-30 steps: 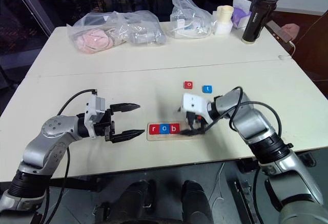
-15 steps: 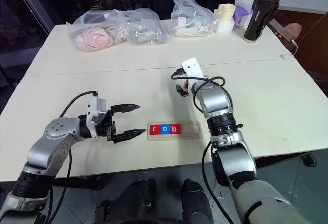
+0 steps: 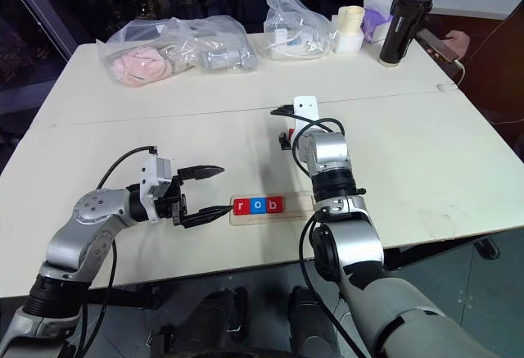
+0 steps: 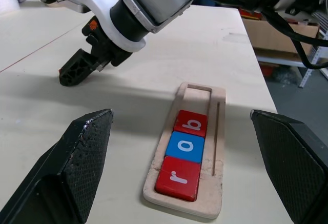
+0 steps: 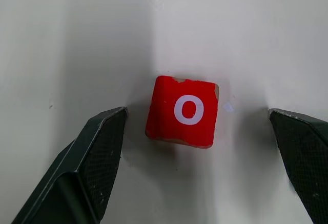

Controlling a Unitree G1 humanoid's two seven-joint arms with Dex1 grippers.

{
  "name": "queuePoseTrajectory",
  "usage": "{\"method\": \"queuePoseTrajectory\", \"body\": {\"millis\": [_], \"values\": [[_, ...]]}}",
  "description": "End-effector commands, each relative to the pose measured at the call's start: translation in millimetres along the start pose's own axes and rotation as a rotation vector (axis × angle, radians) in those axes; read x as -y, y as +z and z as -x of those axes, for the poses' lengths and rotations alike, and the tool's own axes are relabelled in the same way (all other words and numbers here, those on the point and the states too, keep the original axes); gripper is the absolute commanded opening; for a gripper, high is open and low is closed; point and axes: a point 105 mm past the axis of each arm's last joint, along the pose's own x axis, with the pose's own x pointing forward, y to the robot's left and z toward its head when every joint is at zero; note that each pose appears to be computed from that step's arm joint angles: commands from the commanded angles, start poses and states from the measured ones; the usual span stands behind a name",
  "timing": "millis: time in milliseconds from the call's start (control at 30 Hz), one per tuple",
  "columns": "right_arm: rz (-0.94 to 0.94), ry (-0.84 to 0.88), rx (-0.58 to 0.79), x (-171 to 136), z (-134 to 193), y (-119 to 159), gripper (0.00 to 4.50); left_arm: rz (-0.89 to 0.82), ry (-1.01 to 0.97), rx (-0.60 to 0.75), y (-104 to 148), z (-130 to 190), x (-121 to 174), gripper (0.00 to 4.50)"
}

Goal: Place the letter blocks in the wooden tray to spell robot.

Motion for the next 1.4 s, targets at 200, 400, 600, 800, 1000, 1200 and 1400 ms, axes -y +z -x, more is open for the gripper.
{"method": "queuePoseTrajectory", "body": {"millis": [200, 400, 600, 800, 1000, 1200, 1400], "values": [[0.027, 0.022, 0.038, -16, 1, 9, 3.13, -0.034, 0.002, 0.025, 5, -2, 1, 4.5], [0.092, 0.002, 0.007, -5, 3, -6, 1.16, -0.029, -0.003, 0.032, 4, -6, 2, 4.5], [0.076, -0.005, 0.066, 17, 37, 18, 1.16, -0.026, -0.014, 0.039, 4, -9, 3, 4.5], [0.09, 0.023, 0.055, 51, 99, 17, 1.16, -0.021, -0.027, 0.04, 3, -10, 4, 4.5], [0.168, 0.032, 0.05, 89, 138, -47, 1.16, -0.019, -0.054, 0.041, 1, -13, 2, 4.5], [0.131, 0.015, 0.007, 88, 151, -86, 1.16, -0.022, -0.073, 0.044, 1, -17, -1, 4.5], [0.087, 0.009, -0.016, 85, 150, -97, 1.16, -0.026, -0.079, 0.043, 1, -18, -3, 4.5]]}}
